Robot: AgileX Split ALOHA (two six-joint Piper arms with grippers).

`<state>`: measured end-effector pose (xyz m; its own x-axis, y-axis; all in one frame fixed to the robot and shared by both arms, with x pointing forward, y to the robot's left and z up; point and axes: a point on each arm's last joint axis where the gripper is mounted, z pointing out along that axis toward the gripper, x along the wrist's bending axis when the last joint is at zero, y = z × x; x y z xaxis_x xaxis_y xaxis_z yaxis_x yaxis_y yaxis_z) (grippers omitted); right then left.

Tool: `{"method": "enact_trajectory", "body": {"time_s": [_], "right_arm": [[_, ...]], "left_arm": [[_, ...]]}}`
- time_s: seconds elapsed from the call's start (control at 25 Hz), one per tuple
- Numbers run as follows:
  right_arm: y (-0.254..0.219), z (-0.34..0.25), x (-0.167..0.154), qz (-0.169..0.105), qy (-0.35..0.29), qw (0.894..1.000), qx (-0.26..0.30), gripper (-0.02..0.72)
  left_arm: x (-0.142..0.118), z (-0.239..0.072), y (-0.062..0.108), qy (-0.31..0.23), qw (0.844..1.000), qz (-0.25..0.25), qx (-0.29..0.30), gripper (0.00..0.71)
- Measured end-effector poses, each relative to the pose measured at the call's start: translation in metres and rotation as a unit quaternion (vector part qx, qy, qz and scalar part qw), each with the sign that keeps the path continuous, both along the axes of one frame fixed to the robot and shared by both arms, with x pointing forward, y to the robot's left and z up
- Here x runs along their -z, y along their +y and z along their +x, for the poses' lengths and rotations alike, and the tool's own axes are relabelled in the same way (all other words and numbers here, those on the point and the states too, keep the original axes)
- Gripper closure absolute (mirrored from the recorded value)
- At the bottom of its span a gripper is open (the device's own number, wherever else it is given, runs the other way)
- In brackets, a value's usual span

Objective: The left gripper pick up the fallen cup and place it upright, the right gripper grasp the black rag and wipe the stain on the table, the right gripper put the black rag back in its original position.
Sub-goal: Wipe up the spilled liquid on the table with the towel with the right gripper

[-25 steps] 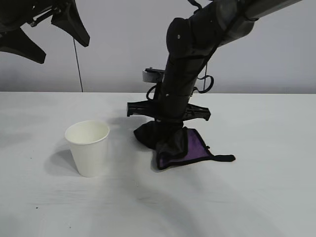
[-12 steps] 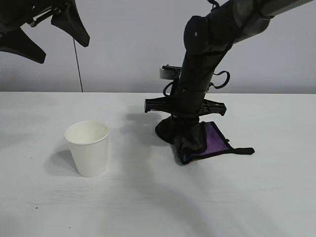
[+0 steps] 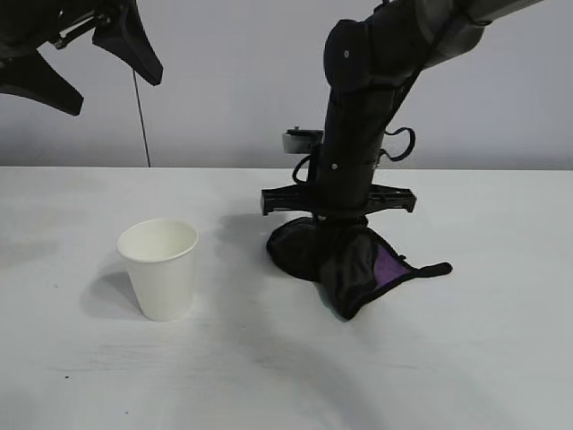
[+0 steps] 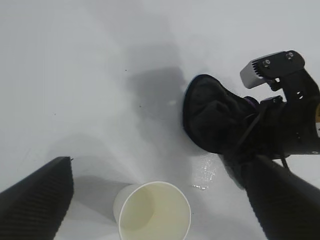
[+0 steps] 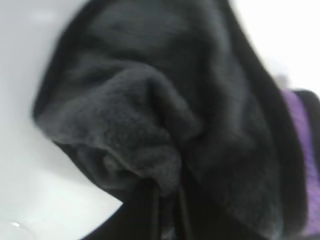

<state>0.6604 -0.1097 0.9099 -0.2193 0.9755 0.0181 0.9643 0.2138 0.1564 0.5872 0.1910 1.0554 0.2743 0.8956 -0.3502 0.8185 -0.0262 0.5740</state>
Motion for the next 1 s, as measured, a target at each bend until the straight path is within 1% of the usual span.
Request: {"method": "enact_trajectory", "body": {"time_s": [0.2,0.4,0.56,0.68,0.76,0.8,0.84,0.88,0.96,1.0], "right_arm": [[-0.013,-0.007,-0.026,-0.017,-0.01,1.0,-0.01,0.692],[-0.023,-0.021,-0.042,-0.023,-0.013,1.0,-0.012,0.692],[-0.047,-0.033,-0.048,-0.028,-0.015,0.999,0.0,0.692],[-0.069,-0.042,-0.044,-0.033,-0.011,0.999,0.008,0.692],[-0.077,-0.047,-0.043,-0.03,-0.013,0.999,0.01,0.689],[-0.078,-0.048,-0.046,-0.026,-0.015,1.0,0.009,0.677],[-0.078,-0.049,-0.049,-0.021,-0.02,1.0,0.008,0.647],[-0.077,-0.049,-0.052,-0.014,-0.027,0.999,0.009,0.599],[-0.076,-0.05,-0.057,-0.005,-0.033,0.999,0.012,0.449],[-0.076,-0.05,-0.057,-0.005,-0.034,0.999,0.012,0.332]], "left_arm": [[0.0,0.0,0.0,0.0,1.0,0.0,0.0,0.035],[0.0,0.0,0.0,0.002,1.0,0.0,0.001,0.035],[0.0,0.0,0.0,0.002,1.0,0.0,0.001,0.035],[0.0,0.0,0.0,0.002,1.0,0.0,0.001,0.035],[0.0,0.0,0.0,0.002,1.0,0.0,0.001,0.035],[0.0,0.0,0.0,0.002,1.0,0.0,0.001,0.035],[0.0,0.0,0.0,0.002,1.0,0.0,0.001,0.035],[0.0,0.0,0.0,0.002,1.0,0.0,0.001,0.035],[0.0,0.0,0.0,0.002,1.0,0.0,0.001,0.035],[0.0,0.0,0.0,0.002,1.0,0.0,0.001,0.035]]}}
